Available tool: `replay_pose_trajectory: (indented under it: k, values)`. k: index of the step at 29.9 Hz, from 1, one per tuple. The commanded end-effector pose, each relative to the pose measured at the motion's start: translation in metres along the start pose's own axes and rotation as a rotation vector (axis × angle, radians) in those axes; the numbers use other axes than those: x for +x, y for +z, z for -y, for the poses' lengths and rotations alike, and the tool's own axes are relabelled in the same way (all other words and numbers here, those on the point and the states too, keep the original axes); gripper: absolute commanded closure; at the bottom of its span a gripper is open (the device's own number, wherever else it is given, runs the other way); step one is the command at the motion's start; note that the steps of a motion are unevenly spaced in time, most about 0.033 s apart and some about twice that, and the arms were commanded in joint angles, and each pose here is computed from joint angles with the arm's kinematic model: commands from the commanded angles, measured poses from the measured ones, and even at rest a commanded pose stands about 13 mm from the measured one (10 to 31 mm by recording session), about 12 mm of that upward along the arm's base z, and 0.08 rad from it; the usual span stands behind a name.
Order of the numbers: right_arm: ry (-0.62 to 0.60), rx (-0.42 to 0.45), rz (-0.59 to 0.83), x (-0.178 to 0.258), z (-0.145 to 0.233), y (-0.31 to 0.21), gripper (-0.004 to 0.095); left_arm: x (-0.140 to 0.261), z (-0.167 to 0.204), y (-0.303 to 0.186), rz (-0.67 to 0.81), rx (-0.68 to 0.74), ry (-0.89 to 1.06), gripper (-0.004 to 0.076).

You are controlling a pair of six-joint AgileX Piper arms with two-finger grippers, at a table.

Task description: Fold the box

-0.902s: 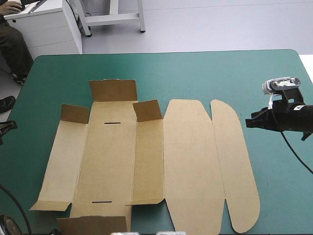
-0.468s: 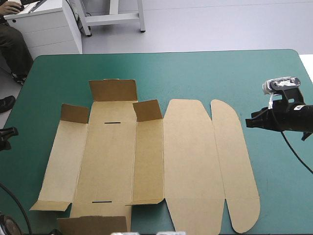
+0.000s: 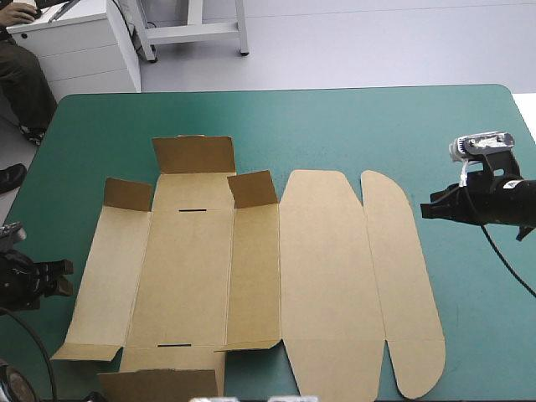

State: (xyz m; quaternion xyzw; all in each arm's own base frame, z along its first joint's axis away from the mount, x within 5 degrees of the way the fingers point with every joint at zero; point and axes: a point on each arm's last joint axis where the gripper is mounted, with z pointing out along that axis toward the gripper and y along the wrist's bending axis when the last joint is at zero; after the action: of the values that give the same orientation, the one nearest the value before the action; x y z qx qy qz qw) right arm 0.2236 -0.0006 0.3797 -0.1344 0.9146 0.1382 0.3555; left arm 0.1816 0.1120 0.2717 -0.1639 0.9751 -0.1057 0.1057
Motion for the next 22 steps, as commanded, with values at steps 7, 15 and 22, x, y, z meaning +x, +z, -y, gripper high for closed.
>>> replay_pose_trajectory:
  k: [7, 15, 22]
  values:
    - [-0.015, 0.004, 0.075, -0.007, -0.005, -0.012, 0.0923, -0.012, 0.003, 0.013, -0.034, 0.146, 0.081, 0.0272]
    - [-0.016, 0.0, 0.07, -0.007, -0.005, -0.011, 0.0923, -0.022, 0.003, 0.031, -0.061, 0.277, 0.101, 0.0272]
    - [-0.016, 0.0, 0.07, -0.007, -0.005, -0.011, 0.0923, -0.024, 0.014, 0.038, -0.072, 0.329, 0.118, 0.0272]
